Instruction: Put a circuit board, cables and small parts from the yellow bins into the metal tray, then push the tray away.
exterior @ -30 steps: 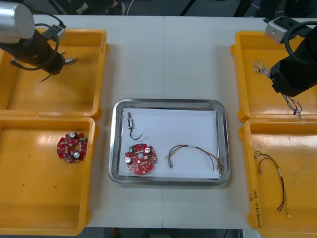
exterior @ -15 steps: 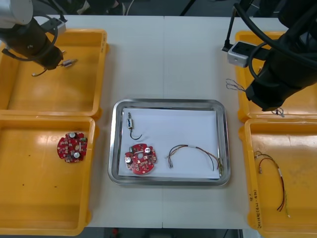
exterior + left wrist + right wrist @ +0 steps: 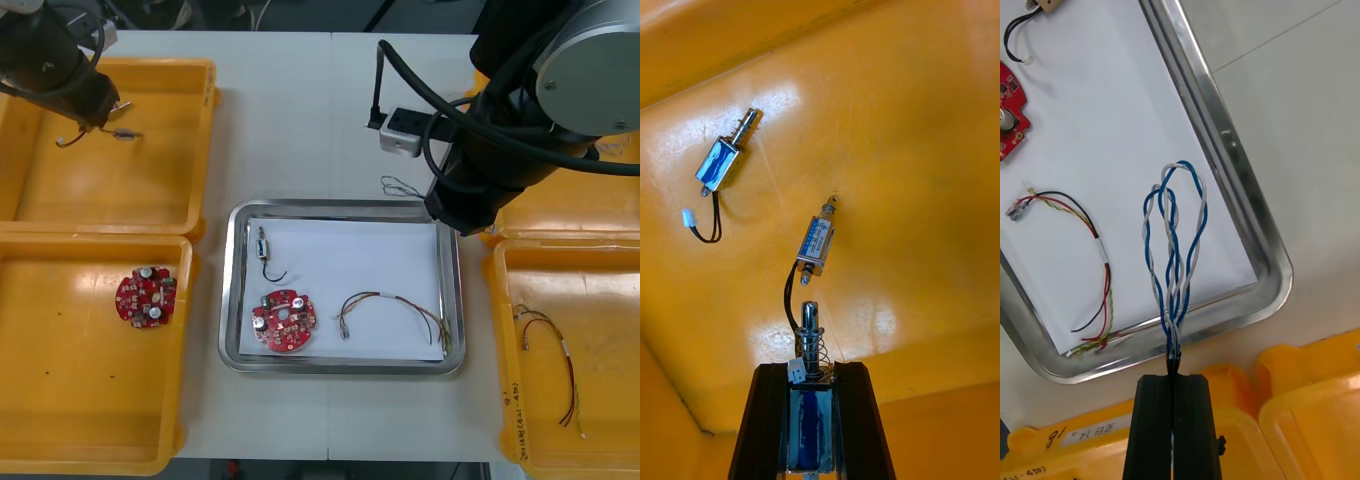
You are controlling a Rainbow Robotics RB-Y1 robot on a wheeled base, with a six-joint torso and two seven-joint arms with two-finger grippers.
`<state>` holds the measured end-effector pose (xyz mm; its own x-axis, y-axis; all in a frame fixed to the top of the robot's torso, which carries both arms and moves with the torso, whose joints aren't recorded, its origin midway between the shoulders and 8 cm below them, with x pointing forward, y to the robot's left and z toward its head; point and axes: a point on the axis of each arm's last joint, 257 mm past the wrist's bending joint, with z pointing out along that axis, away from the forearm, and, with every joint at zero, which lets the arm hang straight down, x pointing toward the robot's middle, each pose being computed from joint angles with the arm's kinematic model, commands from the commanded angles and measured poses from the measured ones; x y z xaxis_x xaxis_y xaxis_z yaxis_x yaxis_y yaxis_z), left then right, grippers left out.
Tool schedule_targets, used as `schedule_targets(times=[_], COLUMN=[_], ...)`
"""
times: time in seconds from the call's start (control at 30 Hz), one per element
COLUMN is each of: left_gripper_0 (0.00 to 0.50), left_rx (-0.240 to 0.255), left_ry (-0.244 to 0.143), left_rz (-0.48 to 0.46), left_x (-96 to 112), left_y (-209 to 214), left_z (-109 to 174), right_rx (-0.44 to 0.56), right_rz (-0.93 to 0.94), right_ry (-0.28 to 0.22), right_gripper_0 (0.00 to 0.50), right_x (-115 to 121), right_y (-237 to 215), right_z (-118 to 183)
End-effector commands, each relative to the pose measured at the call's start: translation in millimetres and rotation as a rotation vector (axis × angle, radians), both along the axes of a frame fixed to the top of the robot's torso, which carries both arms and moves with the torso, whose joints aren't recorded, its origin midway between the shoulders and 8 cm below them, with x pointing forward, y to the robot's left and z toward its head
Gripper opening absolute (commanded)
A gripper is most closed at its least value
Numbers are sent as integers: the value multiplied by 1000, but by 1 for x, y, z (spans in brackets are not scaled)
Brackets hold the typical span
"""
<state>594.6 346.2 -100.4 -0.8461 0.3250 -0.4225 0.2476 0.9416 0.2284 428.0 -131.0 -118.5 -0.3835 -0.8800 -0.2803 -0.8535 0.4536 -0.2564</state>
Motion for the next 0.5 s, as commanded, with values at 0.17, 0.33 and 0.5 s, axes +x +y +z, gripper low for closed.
schedule_targets(times=[0.17,0.33,0.5], left_gripper_0=[0,0,1], left_rx=[-12,-11,-14], left_ry=[-80,-85,-90], left_rz=[80,88,87], left_x=[-7,-11,-12], left_y=[17,14,13], left_z=[62,69,72], right_rx=[-95,-107,-92], right_rz=[146,196,212], right_ry=[-58,-63,-59], right_gripper_0=[0,0,0], right_x=[14,23,30], right_y=[27,34,46], right_z=[-13,-19,-29])
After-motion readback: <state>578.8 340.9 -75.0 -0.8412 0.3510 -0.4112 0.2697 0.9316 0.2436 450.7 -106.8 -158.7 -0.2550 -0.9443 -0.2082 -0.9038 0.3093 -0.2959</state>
